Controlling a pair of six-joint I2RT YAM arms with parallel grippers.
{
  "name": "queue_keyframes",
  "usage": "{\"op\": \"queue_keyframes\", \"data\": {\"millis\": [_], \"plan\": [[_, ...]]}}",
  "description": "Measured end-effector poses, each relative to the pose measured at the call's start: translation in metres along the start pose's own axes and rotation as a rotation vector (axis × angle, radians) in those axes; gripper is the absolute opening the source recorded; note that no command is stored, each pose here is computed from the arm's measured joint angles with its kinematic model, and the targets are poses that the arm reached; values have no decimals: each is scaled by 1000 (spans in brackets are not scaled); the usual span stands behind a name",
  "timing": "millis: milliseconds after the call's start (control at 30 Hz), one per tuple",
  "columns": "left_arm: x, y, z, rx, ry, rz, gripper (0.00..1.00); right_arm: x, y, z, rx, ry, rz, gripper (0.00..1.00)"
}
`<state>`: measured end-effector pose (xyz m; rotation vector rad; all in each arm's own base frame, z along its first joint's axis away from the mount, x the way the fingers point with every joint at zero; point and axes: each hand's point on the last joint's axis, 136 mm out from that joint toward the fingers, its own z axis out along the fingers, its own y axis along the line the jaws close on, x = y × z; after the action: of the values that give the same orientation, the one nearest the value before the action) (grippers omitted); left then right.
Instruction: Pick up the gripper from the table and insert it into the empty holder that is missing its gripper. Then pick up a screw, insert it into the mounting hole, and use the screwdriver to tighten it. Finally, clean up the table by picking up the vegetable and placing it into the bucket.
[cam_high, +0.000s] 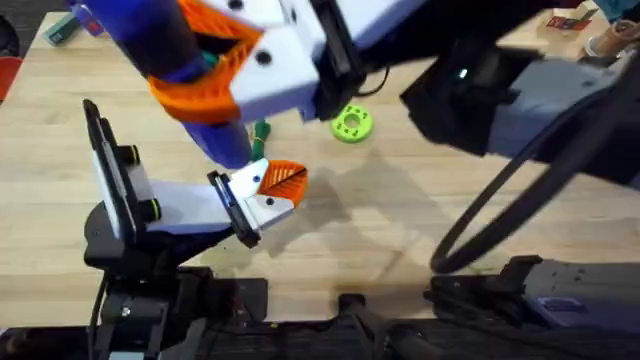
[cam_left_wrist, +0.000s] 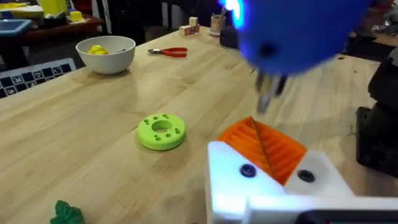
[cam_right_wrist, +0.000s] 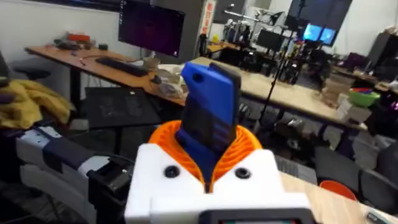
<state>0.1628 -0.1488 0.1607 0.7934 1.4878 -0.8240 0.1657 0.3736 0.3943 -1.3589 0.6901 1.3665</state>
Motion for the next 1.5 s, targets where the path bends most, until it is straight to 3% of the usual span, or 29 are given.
{"op": "queue_keyframes", "data": {"millis": [200, 433, 600, 867, 1133, 1300, 1500], "plan": [[0, 0, 0, 0, 0, 0, 16, -19, -20, -2, 14, 46, 74, 24], [0, 0, 0, 0, 0, 0, 16, -10, -66, -38, 200, 216, 338, 24], [0, 0, 0, 0, 0, 0, 16, 27, -91, -92, 506, 483, 466, 24], [0, 0, 0, 0, 0, 0, 16, 64, -75, -182, 748, 1052, 280, 24], [0, 0, 0, 0, 0, 0, 16, 99, -41, -279, 698, 1629, 213, 24], [0, 0, 0, 0, 0, 0, 16, 120, -46, -327, 642, 1802, 227, 24], [0, 0, 0, 0, 0, 0, 16, 165, -44, -368, 516, 1923, 296, 24]]}}
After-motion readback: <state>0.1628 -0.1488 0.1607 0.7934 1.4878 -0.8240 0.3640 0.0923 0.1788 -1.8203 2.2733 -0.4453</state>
